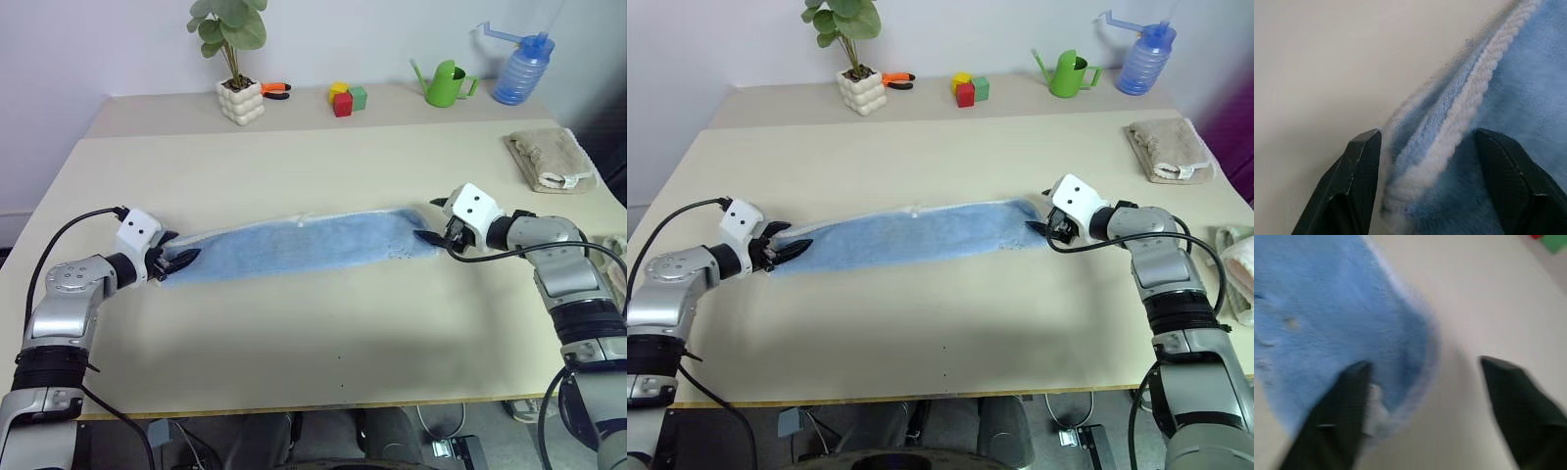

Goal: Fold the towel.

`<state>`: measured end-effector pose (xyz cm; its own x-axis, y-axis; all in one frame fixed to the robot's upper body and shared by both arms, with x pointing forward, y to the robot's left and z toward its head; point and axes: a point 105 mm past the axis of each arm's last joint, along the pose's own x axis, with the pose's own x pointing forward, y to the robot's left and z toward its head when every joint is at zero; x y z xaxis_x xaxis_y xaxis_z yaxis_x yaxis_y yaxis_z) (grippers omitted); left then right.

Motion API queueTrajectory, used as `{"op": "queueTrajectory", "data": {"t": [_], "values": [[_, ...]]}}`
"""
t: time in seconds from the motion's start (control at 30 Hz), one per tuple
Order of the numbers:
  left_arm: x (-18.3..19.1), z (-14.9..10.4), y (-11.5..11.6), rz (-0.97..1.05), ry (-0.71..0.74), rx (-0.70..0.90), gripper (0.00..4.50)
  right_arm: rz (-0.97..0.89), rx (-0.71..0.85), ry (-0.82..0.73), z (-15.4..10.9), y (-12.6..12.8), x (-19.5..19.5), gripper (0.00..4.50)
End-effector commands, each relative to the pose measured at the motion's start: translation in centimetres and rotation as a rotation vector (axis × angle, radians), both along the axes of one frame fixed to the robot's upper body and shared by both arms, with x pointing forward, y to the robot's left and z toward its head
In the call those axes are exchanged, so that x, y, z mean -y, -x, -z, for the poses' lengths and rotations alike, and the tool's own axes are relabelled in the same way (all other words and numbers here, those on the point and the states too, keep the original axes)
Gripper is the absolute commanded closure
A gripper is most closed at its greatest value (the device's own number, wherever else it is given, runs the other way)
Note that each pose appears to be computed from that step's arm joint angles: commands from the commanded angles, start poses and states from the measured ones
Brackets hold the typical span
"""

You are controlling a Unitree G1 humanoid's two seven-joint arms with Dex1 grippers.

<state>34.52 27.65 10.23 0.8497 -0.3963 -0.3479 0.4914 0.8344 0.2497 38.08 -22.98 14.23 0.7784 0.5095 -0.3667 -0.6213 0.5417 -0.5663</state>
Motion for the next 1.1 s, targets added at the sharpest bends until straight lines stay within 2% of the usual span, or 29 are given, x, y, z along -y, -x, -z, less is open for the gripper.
{"op": "queueTrajectory", "data": {"t": [0.03, 0.17, 0.27, 0.4, 0.5, 0.63, 0.77, 0.87, 1.0, 1.1], "values": [[-1.2, -2.0, -0.9, -0.092, 0.026, 0.093, 1.69, 0.063, 0.134, 0.003, -2.4, -1.1, 0.6, 0.77], [-2.9, -2.4, -1.1, -0.21, 0.057, 0.139, 1.69, 0.12, 0.174, -0.012, -3.2, -1.2, 1.6, 0.77], [-4.1, -3.1, -0.8, -0.289, 0.178, 0.175, 1.69, 0.141, 0.152, -0.077, -3.6, -0.2, 2.2, 0.01], [-6.9, -3.5, -0.2, -0.459, 0.333, 0.193, 1.69, 0.125, 0.074, -0.195, -3.2, 2.6, 2.0, 0.01], [-6.6, -3.9, 0.4, -0.434, 0.35, 0.212, 1.69, 0.139, -0.005, -0.356, -2.9, 4.9, 1.5, 0.01], [-2.4, -5.1, 0.9, -0.226, 0.265, 0.242, 1.69, 0.151, -0.142, -0.563, -2.3, 7.9, 0.0, 0.01], [6.2, -5.8, 2.5, 0.15, 0.219, 0.232, 1.69, 0.153, -0.308, -0.743, -1.3, 10.4, -1.8, 0.01], [10.5, -5.8, 3.8, 0.315, 0.259, 0.196, 1.69, 0.215, -0.399, -0.807, -0.1, 11.1, -2.2, 0.01], [16.4, -5.2, 6.0, 0.556, 0.232, 0.161, 1.69, 0.364, -0.47, -0.876, 2.4, 11.1, -2.5, 0.01], [17.7, -5.3, 6.4, 0.598, 0.274, 0.151, 1.69, 0.423, -0.495, -0.926, 3.2, 10.8, -3.0, 0.01]]}}
